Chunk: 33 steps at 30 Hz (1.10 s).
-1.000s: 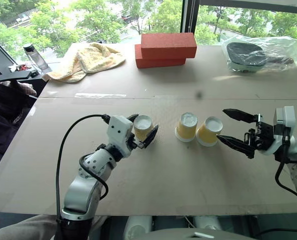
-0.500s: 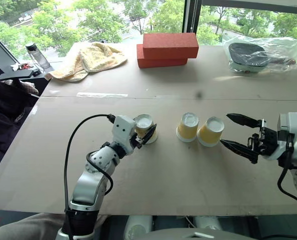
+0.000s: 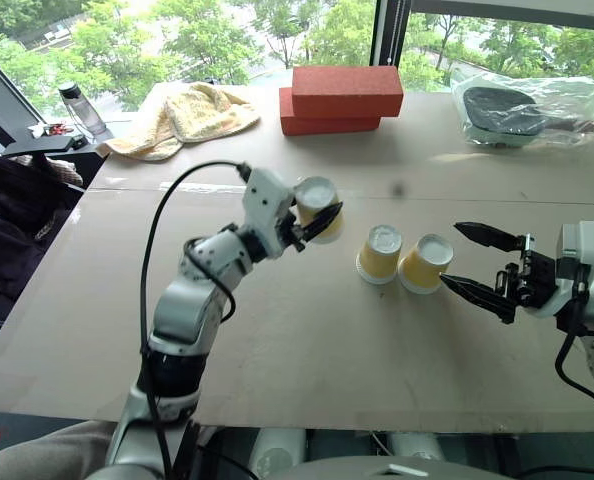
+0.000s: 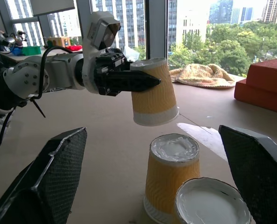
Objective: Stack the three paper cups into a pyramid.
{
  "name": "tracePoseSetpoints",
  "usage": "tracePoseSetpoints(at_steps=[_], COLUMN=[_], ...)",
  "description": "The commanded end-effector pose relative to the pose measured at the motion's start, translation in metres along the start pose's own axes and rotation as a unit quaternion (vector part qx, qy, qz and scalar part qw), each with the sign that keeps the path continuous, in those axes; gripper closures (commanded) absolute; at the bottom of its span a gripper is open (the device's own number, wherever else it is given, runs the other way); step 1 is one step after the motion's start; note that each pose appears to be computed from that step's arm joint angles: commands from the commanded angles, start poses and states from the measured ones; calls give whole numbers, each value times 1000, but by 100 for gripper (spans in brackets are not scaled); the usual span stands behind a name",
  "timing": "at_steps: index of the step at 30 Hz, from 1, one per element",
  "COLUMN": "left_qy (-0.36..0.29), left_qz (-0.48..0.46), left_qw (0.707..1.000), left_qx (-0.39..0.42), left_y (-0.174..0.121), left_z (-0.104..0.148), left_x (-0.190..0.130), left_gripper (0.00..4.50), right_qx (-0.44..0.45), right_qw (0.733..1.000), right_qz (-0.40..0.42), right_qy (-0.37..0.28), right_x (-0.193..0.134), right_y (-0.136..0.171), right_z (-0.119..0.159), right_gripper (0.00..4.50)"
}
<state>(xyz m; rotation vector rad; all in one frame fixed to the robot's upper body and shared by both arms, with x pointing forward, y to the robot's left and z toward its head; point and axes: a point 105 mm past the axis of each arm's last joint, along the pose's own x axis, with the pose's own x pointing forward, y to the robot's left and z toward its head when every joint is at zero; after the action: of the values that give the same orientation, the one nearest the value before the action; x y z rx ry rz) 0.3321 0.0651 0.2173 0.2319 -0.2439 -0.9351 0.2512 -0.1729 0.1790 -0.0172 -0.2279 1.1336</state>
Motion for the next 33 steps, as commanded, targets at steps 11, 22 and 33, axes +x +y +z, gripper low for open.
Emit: tracePoseSetpoints(at_steps=[11, 22, 33], left_qy=[-38, -31, -46], left_qz=[-202, -222, -227], left_qw=[977, 974, 972], left_qx=[-50, -33, -32], left_y=[-58, -64, -66], left_z=[27, 20, 20], left_x=[59, 72, 69], left_gripper=[215, 215, 4], right_qx=[-42, -45, -46], right_qw=[998, 996, 996], right_qz=[-56, -75, -79], right_qy=[0, -1, 11], right_x=[-18, -17, -24], right_y=[1, 4, 3], right_z=[15, 16, 11], right_gripper=[0, 0, 0])
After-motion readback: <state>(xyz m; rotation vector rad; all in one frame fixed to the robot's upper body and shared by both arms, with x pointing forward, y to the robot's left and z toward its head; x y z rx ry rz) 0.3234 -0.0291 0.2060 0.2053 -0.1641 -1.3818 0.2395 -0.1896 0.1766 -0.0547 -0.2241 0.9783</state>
